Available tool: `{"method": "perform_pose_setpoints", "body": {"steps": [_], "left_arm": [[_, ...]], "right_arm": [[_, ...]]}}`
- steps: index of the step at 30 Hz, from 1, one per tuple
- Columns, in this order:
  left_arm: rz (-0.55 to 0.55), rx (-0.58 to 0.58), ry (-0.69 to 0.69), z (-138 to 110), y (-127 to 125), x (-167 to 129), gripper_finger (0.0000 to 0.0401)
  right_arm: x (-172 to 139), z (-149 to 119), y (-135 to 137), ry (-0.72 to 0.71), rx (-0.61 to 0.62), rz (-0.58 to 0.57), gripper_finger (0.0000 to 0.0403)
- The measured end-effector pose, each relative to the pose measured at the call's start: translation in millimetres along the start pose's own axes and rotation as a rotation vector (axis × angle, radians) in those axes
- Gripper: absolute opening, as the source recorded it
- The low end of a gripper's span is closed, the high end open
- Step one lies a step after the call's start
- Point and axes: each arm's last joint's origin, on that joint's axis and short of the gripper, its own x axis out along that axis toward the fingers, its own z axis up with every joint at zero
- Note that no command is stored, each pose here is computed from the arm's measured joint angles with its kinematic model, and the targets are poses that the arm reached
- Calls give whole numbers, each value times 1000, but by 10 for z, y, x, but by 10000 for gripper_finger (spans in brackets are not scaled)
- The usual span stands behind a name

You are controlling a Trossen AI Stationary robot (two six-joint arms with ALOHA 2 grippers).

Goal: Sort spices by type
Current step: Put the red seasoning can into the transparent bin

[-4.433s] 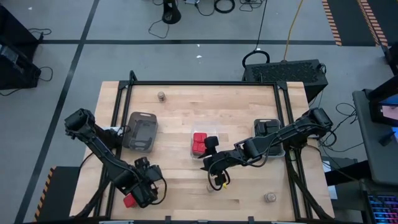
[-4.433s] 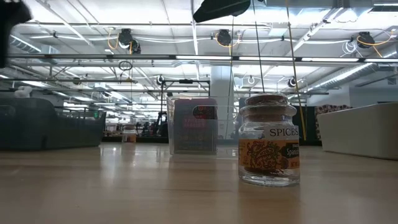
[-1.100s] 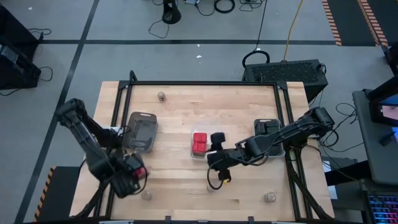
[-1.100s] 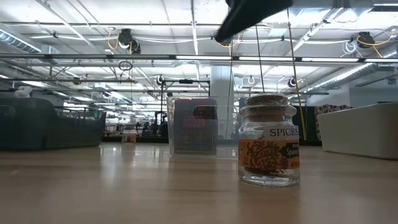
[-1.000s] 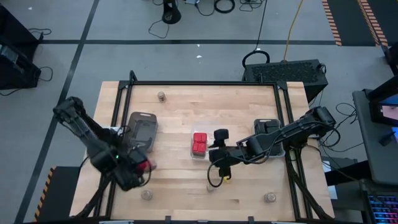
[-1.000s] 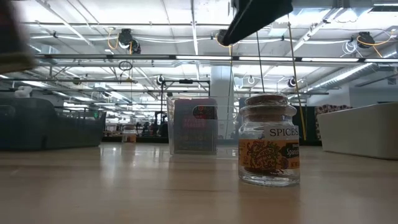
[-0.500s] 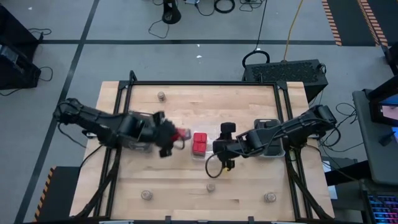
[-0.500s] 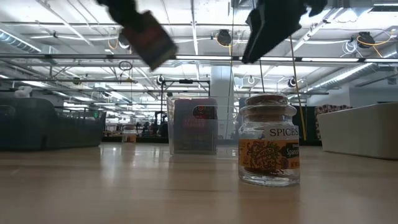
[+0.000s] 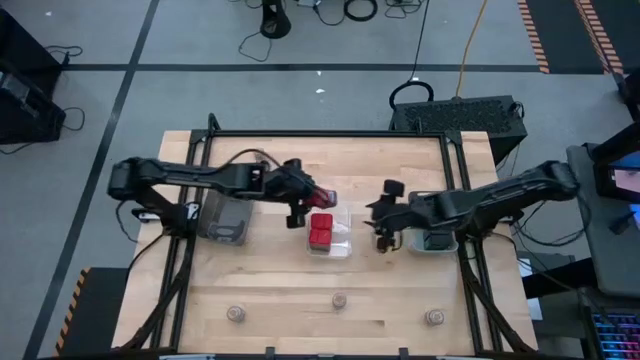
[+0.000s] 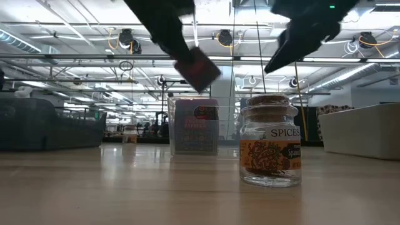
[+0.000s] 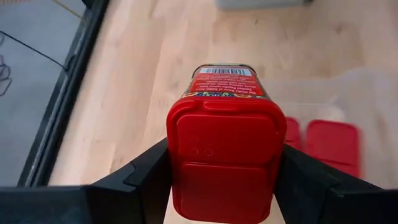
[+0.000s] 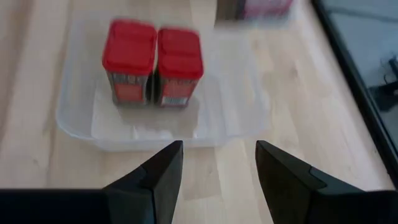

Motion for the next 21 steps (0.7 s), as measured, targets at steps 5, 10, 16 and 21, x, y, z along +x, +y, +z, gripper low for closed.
{"method": "perform_pose_setpoints", "body": {"steps": [5,10,16,21], "left_arm": [[-47,57,34,-52,28,412,229],[-40,64,69,-25,125,574,229],[-94,42,88,-39,219,586,229],[-112,30,122,-85,264,589,229]], "right_arm": [[-272,-207,-146,-140,68,18,185],[-478,-251,-240,-224,151,35,185],[-499,-264,-250,-232,149,36,185],[-445,-251,-225,-224,140,34,185]]}}
